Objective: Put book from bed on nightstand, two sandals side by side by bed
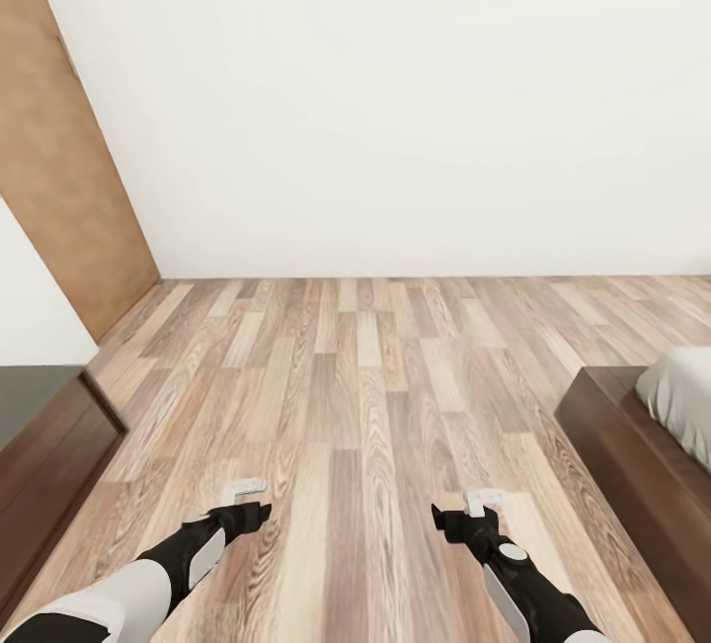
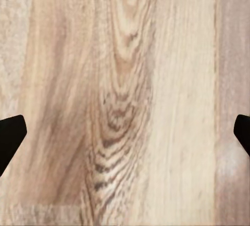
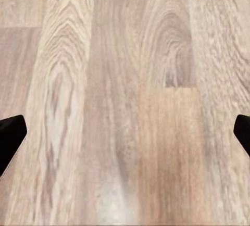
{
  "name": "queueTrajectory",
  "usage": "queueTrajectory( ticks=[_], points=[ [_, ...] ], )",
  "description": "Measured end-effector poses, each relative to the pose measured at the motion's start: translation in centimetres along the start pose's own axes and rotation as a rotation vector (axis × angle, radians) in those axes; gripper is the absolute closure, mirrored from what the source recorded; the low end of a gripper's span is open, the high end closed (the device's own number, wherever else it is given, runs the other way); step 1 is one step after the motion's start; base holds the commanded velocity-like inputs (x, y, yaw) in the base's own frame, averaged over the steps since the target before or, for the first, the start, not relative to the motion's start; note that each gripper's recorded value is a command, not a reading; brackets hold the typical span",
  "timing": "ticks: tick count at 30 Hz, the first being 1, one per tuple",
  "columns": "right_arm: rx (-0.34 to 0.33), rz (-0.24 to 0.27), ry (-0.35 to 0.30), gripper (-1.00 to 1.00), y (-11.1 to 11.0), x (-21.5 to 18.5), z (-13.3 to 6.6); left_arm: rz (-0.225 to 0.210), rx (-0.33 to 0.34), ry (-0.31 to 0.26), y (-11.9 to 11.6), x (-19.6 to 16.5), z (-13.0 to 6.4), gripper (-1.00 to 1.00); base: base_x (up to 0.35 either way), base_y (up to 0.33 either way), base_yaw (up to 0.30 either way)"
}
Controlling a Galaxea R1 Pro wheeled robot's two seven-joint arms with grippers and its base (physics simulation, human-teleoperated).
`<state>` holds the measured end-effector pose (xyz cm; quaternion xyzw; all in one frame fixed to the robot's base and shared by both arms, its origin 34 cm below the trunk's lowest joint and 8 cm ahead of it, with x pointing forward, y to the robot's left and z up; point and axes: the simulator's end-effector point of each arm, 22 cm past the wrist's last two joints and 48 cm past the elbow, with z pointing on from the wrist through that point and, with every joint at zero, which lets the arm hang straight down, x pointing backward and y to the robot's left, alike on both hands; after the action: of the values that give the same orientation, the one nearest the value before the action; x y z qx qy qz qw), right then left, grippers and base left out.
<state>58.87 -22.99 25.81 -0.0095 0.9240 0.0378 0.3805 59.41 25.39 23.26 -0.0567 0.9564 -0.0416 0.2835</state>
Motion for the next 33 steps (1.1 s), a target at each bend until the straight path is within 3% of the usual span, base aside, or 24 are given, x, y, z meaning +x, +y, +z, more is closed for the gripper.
queueTrajectory(
  ticks=[33],
  points=[
    [-0.002,-0.001,0.001,-1.00,0.04,0.03,0.00,0.000,0.000,0.000,0.00,0.01,0.00,-1.00,0.335,0.000,0.000]
  ],
)
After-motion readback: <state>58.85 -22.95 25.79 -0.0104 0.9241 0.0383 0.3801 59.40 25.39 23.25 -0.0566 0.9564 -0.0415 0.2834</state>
